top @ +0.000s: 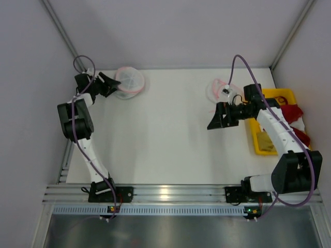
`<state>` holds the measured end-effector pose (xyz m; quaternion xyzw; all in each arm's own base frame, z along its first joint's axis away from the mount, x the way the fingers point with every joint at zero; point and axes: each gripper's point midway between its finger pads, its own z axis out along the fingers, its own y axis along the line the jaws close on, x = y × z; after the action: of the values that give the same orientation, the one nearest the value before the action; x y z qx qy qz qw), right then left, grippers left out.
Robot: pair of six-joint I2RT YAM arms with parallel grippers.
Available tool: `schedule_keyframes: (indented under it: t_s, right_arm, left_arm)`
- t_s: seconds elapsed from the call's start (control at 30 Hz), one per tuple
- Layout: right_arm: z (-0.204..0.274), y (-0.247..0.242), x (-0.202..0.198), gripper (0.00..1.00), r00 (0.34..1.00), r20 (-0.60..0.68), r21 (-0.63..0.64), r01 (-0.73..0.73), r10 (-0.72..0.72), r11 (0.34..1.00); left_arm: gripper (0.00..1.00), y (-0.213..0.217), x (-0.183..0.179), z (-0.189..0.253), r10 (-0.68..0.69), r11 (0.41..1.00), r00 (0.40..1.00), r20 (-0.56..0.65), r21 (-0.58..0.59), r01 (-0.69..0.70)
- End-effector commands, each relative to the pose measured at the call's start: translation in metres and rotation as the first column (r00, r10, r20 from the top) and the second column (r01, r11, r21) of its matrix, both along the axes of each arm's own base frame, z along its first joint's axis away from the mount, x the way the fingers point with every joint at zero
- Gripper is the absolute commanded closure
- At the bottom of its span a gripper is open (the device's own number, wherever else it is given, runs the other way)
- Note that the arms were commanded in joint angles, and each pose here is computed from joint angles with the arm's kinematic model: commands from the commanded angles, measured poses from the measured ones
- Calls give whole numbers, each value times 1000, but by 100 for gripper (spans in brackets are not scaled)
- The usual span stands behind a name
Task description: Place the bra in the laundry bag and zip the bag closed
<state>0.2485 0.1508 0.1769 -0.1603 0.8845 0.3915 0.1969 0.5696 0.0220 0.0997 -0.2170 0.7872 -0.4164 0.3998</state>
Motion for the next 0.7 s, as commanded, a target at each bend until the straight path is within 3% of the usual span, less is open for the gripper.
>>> schedule_keyframes:
  t_s: [0.0,0.13,0.17,0.3,0.5,0.67]
  right_arm:
    - [18,-3,19,1,996,89,3,8,-8,1000]
    - [25,-4,20,1,992,129,-8,1,0,1000]
    - [28,-4,20,1,989,149,-9,-1,2,1000]
    - [32,-2,17,0,985,171,6,-10,9,1000]
    - [34,-3,18,0,973,229,8,-5,3,1000]
    - [32,-4,14,1,970,242,2,-10,9,1000]
  left_arm:
    - [31,-4,-15,69,-68,991,988,136,120,52]
    - [25,-2,-44,108,-86,966,985,151,255,46]
    - [9,-2,-51,114,-95,958,984,154,283,48]
    - [2,-5,-85,140,-172,903,972,159,421,91]
    - [1,-24,-143,157,-349,820,931,104,515,250]
    - [1,-19,-179,155,-319,770,947,43,594,233]
